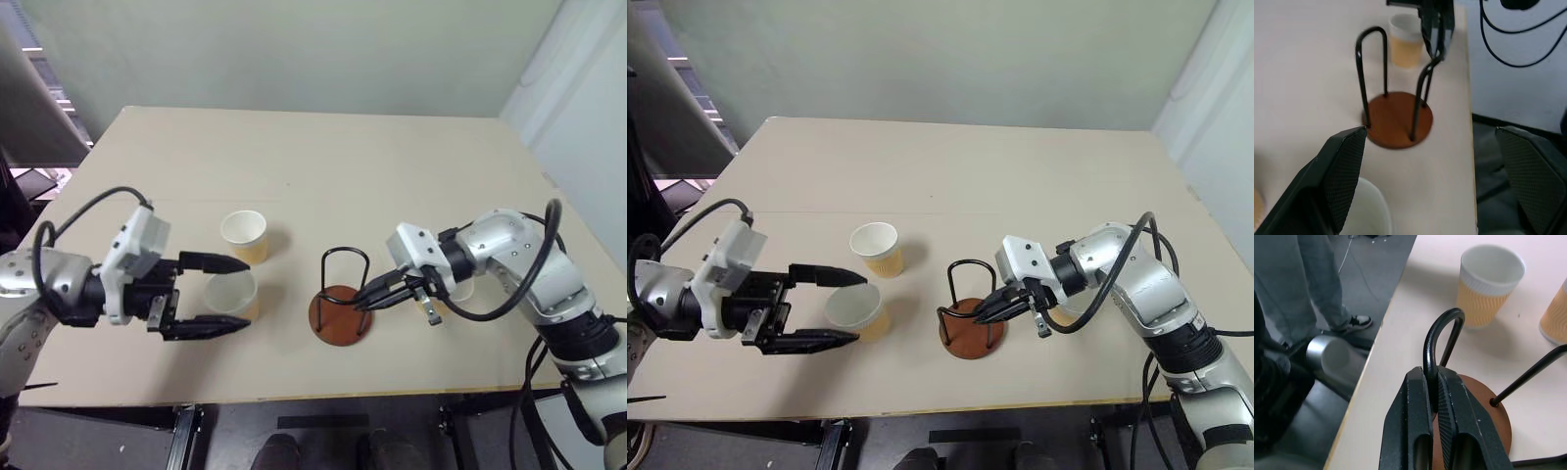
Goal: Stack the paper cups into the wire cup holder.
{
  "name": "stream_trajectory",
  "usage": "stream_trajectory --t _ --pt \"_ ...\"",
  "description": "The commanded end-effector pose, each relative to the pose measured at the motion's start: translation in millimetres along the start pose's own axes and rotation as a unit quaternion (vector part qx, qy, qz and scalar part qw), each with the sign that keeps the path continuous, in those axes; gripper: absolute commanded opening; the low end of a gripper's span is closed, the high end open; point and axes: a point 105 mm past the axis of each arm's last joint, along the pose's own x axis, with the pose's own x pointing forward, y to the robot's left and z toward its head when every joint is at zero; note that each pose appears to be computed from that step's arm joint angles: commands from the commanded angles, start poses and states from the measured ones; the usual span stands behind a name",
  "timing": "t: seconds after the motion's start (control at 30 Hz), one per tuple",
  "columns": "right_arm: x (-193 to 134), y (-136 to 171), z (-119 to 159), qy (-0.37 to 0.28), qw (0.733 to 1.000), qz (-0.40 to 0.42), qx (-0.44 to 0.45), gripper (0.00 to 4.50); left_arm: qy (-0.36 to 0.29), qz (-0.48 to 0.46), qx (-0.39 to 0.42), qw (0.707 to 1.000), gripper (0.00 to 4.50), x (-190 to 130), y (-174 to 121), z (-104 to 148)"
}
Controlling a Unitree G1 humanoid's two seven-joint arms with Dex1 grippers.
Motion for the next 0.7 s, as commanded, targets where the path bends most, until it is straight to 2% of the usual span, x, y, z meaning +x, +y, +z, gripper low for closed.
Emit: stream_trajectory --t 0.03,0.4,0.5,0.6,0.7 --pt "-2 0 4 0.011 0.999 0.011 -0.029 0.02 0.013 -0.005 0.024 1.000 4.50 3 -6 4" --pt "-4 -7 0 0.040 0.998 0.010 -0.041 0.02 0.031 -0.008 0.028 0.999 4.50 4 -7 4" --pt "-9 -6 3 0.040 0.998 0.009 -0.037 0.77 0.036 -0.007 0.032 0.999 4.50 4 -5 4" --pt "-20 -6 11 0.038 0.998 -0.003 -0.043 1.78 0.037 -0.006 0.034 0.999 4.50 5 -3 5" --pt "-40 -8 24 0.036 0.998 -0.032 -0.048 1.78 0.037 -0.008 0.035 0.999 4.50 6 -1 5"
